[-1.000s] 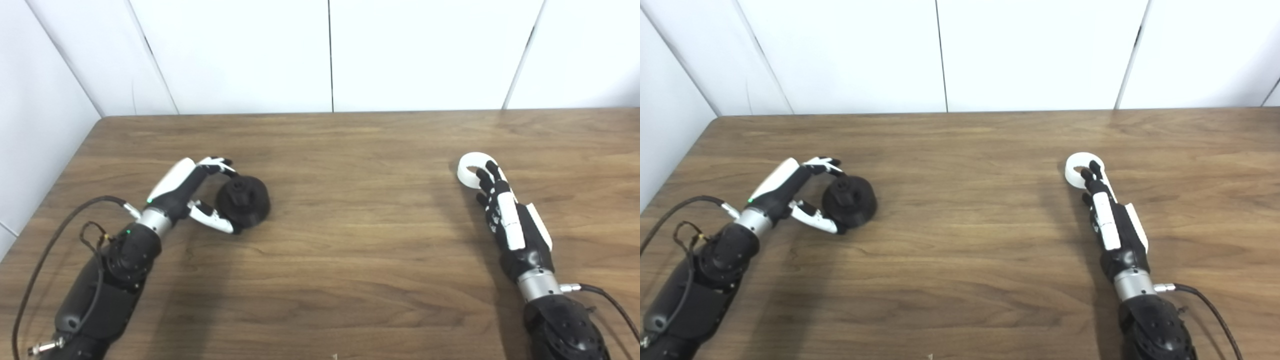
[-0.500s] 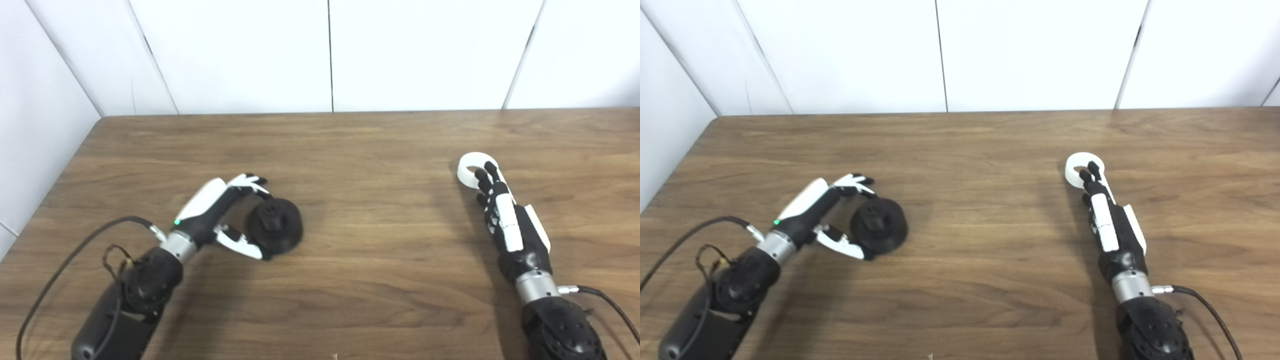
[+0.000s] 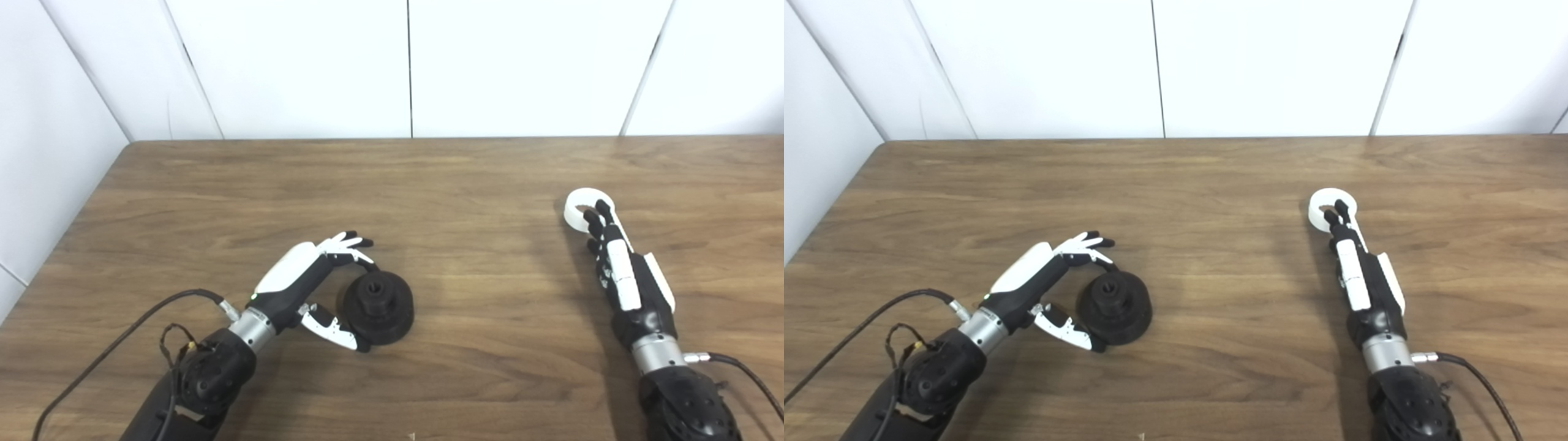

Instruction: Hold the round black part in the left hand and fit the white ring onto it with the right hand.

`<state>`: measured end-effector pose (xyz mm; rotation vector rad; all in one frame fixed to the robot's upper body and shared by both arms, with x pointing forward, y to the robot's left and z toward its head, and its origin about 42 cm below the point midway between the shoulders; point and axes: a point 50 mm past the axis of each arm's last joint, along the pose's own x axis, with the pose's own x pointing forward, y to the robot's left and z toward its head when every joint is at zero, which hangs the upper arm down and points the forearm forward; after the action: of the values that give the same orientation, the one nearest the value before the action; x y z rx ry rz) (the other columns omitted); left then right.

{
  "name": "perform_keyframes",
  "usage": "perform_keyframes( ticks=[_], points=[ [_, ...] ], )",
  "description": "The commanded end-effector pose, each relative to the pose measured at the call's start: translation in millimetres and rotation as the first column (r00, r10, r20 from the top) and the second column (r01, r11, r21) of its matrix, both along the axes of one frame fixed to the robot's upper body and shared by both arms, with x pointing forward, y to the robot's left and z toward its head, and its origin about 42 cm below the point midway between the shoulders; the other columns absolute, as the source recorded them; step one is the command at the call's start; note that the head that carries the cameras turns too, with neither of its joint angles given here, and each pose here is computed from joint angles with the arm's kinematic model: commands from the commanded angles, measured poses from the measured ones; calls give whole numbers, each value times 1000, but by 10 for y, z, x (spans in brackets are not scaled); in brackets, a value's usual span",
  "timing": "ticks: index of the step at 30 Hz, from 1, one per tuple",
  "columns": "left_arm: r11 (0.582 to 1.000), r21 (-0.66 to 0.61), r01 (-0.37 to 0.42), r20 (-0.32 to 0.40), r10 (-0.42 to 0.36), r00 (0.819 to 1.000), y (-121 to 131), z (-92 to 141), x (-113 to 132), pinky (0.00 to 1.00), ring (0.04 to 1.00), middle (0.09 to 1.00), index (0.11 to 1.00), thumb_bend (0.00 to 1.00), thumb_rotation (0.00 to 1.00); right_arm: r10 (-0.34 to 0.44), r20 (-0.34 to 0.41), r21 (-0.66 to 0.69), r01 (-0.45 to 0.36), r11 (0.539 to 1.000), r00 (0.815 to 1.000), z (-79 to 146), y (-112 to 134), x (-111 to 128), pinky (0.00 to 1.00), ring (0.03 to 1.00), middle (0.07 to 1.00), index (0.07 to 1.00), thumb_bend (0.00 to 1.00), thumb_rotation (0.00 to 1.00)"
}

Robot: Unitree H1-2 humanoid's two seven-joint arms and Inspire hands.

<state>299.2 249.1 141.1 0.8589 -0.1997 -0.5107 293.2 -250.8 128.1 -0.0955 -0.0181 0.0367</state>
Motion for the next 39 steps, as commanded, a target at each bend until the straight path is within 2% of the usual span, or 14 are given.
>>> perform_keyframes(
  ticks=[1, 6, 15, 28, 32, 33, 34, 35, 36, 38, 39],
  points=[
    [997, 27, 68, -1, -68, 998, -139, -13, -103, 999, 993, 917, 619, 959, 181, 6, 7, 3, -6, 1000, 1000, 25, 54, -4, 1000, 1000, 958, 1000, 533, 1000],
    [993, 20, 119, 5, -119, 993, -281, -59, -203, 1000, 989, 913, 623, 955, 178, 4, 7, 5, -4, 1000, 1000, 37, 51, 2, 1000, 1000, 964, 1000, 548, 1000],
    [986, 2, 166, 2, -166, 986, -500, -89, -282, 1000, 991, 911, 624, 947, 176, 0, 14, 10, 0, 1000, 1000, 61, 60, -3, 1000, 1000, 965, 1000, 531, 1000],
    [986, -3, 167, 0, -167, 986, -524, -127, -290, 1000, 998, 916, 625, 937, 162, -8, 33, 20, 7, 1000, 999, 98, 60, 16, 1000, 998, 943, 999, 535, 1000],
    [986, -4, 166, -2, -166, 986, -522, -125, -289, 1000, 996, 914, 624, 939, 165, -34, 62, 11, 33, 999, 998, 126, 41, 16, 925, 950, 913, 966, 556, 1000],
    [986, -15, 164, -8, -164, 986, -521, -123, -291, 1000, 996, 914, 623, 940, 163, -56, 113, -96, 67, 993, 992, 208, -11, 37, 893, 930, 901, 942, 555, 954],
    [987, -21, 162, -13, -162, 987, -520, -121, -290, 1000, 997, 914, 622, 943, 160, -74, 169, -184, 105, 977, 983, 295, -53, 54, 841, 892, 879, 891, 553, 836],
    [987, -25, 161, -15, -161, 987, -520, -120, -290, 1000, 996, 914, 622, 945, 162, -83, 210, -242, 134, 961, 974, 355, -78, 64, 825, 875, 867, 858, 555, 746],
    [987, -22, 160, -15, -161, 987, -519, -119, -289, 1000, 996, 914, 622, 945, 162, -94, 255, -287, 169, 943, 962, 429, -110, 84, 818, 867, 861, 842, 556, 700],
    [987, -17, 160, -12, -160, 987, -519, -121, -287, 999, 994, 915, 623, 943, 166, -111, 299, -328, 211, 921, 948, 515, -151, 117, 886, 882, 854, 800, 644, 583],
    [987, -16, 160, -13, -160, 987, -517, -124, -285, 999, 994, 915, 623, 943, 166, -116, 319, -349, 230, 908, 941, 553, -174, 139, 898, 885, 852, 794, 660, 567]
  ],
)
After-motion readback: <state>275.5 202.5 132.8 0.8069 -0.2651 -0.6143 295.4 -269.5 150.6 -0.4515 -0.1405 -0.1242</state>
